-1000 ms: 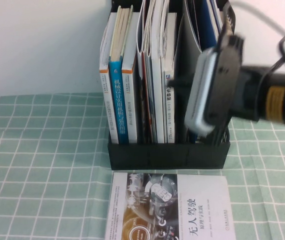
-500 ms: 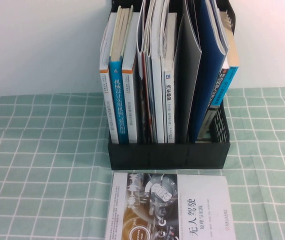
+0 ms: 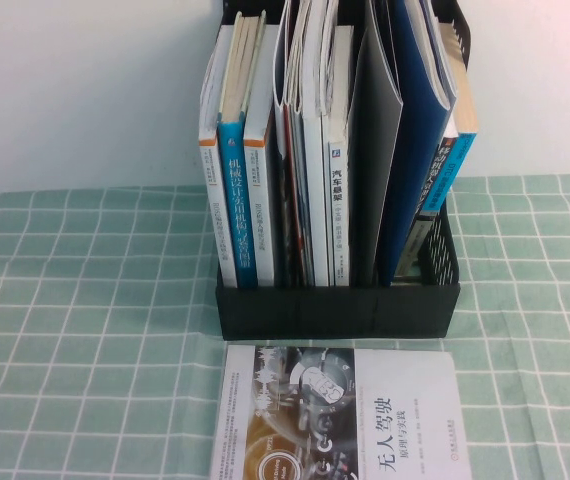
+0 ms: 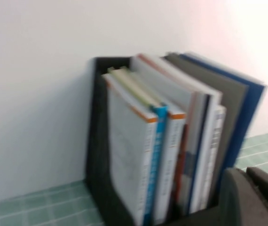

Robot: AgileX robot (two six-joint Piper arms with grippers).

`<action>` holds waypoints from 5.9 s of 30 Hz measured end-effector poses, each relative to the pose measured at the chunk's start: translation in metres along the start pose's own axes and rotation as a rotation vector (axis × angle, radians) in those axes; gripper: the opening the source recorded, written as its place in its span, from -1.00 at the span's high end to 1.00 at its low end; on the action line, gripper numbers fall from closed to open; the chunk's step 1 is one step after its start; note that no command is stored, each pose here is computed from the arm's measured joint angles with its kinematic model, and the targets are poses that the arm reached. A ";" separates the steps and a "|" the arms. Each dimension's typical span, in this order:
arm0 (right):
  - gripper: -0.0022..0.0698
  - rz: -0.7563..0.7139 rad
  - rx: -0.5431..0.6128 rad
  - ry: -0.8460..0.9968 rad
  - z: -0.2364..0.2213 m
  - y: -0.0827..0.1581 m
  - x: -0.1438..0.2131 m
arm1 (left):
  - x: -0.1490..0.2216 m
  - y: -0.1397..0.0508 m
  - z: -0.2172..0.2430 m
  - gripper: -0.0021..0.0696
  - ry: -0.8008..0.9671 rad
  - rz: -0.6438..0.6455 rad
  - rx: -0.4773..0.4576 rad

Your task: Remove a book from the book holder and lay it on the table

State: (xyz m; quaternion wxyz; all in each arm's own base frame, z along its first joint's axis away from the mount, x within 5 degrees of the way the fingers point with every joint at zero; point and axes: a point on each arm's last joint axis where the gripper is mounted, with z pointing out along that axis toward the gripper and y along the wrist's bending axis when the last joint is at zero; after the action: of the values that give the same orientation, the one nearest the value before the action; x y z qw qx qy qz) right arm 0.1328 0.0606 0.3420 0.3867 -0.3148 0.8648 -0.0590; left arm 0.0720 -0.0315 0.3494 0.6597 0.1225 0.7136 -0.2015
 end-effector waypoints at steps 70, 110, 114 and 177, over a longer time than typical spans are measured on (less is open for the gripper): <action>0.95 0.182 -0.233 -0.537 -0.003 0.059 0.139 | 0.176 0.034 -0.020 0.95 0.207 -0.068 -0.349; 0.95 0.153 -0.131 -0.555 0.010 0.057 0.143 | 0.176 0.034 -0.020 0.95 0.210 -0.055 -0.341; 0.95 0.199 0.009 -0.550 0.013 0.050 0.144 | 0.176 0.034 -0.020 0.95 0.210 -0.055 -0.340; 0.95 0.397 0.318 -0.330 0.055 0.051 0.189 | 0.176 0.034 -0.020 0.95 0.215 -0.037 -0.338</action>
State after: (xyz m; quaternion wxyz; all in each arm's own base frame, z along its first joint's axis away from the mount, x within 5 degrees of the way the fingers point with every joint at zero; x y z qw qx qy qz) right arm 0.0512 -0.0026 0.1668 0.5704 -0.0805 0.8148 -0.0649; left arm 0.0515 -0.0085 0.1720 0.5869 0.0178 0.8058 -0.0769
